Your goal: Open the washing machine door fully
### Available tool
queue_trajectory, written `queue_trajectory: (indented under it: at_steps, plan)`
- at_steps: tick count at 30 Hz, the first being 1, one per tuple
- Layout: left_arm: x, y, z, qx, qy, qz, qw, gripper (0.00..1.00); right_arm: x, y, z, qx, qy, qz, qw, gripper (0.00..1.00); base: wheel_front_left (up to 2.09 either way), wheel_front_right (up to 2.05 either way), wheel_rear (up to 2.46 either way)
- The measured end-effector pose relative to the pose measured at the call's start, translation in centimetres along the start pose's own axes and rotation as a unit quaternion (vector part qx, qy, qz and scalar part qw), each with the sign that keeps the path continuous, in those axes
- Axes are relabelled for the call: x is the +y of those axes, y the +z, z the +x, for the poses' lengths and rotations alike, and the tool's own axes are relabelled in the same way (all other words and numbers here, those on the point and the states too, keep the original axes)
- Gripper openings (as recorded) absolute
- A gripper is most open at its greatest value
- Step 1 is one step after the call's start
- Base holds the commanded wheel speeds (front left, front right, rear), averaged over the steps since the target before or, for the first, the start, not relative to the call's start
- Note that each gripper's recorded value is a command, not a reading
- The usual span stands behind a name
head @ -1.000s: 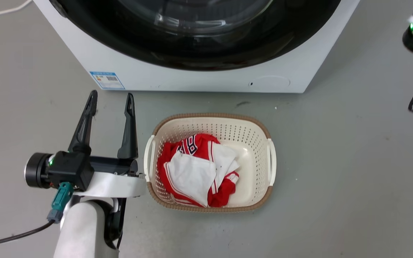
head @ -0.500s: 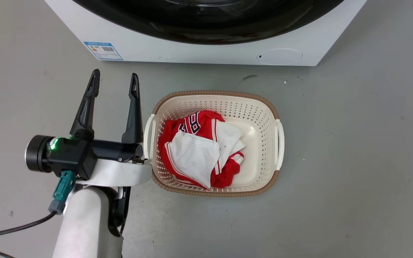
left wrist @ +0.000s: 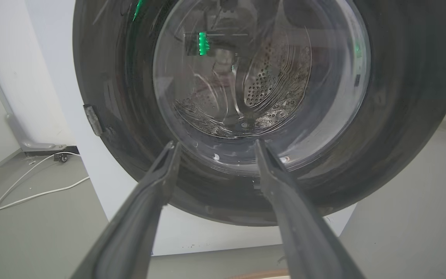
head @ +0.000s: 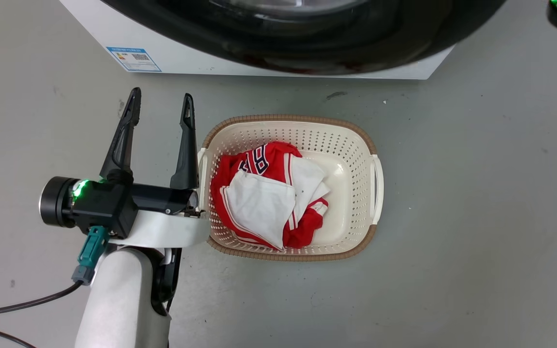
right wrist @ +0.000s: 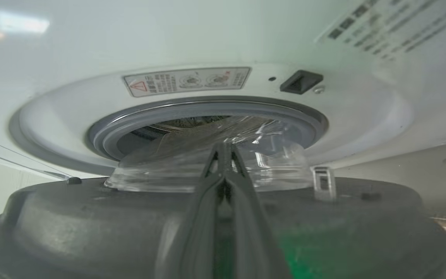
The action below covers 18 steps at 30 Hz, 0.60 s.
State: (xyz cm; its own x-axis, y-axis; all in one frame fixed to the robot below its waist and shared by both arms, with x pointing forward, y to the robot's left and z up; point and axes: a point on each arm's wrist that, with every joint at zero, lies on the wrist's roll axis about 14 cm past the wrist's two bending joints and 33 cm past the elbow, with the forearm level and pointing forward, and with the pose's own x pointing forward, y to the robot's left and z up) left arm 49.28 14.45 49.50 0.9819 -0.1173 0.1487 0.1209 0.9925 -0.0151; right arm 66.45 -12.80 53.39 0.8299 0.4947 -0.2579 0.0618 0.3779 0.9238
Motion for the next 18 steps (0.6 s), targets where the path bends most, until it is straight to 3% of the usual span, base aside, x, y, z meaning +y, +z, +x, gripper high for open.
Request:
queue_trajectory:
  at_steps: [8, 18]
  plan:
    - [-0.3, 0.7, 0.1, -0.008, -0.003, -0.002, 1.0, 1.0, 0.0, -4.1, -0.5, 0.088, 0.011, 0.001, 0.996, 0.0, 0.0, 0.0, 0.0]
    - [-0.3, 2.5, -1.4, -0.016, 0.0, -0.002, 1.0, 1.0, 0.2, -9.5, -4.0, 0.178, 0.03, -0.001, 0.984, 0.0, 0.0, 0.0, 0.0]
